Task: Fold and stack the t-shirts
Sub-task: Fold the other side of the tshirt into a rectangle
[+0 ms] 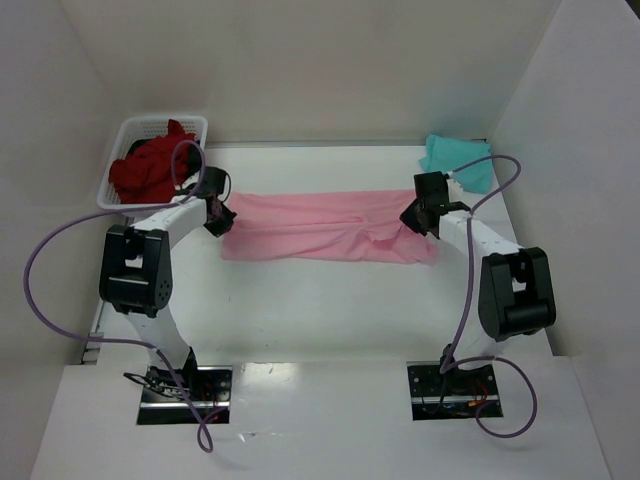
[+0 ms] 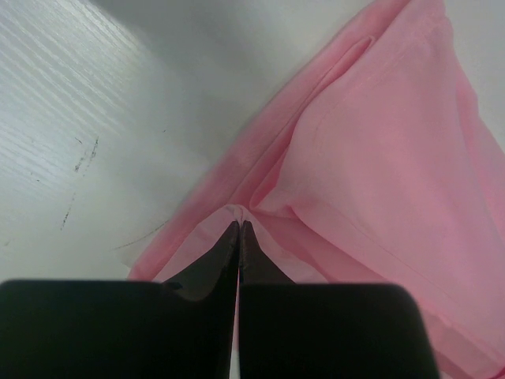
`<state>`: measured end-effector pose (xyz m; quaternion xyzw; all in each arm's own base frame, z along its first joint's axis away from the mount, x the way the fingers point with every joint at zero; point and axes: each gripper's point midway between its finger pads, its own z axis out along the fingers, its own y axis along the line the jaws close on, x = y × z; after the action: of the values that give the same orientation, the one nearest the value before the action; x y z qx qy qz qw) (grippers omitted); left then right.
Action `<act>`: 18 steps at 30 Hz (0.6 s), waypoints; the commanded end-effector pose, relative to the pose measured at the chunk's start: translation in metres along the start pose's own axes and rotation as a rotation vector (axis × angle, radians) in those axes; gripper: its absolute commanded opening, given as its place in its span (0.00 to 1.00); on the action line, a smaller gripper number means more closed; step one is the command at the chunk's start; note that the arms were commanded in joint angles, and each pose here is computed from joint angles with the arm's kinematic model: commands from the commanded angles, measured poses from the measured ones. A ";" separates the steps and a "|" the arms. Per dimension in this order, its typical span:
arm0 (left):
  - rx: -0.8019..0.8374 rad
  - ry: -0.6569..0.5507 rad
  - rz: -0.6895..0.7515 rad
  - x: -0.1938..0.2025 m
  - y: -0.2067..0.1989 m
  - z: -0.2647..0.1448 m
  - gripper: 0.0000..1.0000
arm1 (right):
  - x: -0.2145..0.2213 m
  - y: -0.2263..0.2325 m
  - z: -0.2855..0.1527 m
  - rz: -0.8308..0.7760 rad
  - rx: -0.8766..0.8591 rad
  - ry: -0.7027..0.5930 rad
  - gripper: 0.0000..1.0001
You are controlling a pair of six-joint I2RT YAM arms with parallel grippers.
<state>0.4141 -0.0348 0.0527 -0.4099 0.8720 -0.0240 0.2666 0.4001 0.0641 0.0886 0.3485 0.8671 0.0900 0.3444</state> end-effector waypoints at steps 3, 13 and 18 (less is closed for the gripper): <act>0.014 -0.026 0.002 -0.011 -0.008 0.003 0.00 | -0.021 0.018 0.010 -0.003 -0.053 -0.061 0.11; 0.001 -0.083 -0.021 -0.038 -0.009 0.002 0.00 | -0.048 0.024 0.009 -0.004 -0.065 -0.113 0.11; 0.002 -0.095 -0.035 -0.044 -0.008 0.003 0.00 | -0.049 0.025 0.011 -0.013 -0.064 -0.114 0.12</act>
<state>0.4319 -0.0242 0.0655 -0.4205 0.8611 -0.0282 0.2843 0.4248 0.0579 0.0969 0.3394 0.8609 0.0982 0.3662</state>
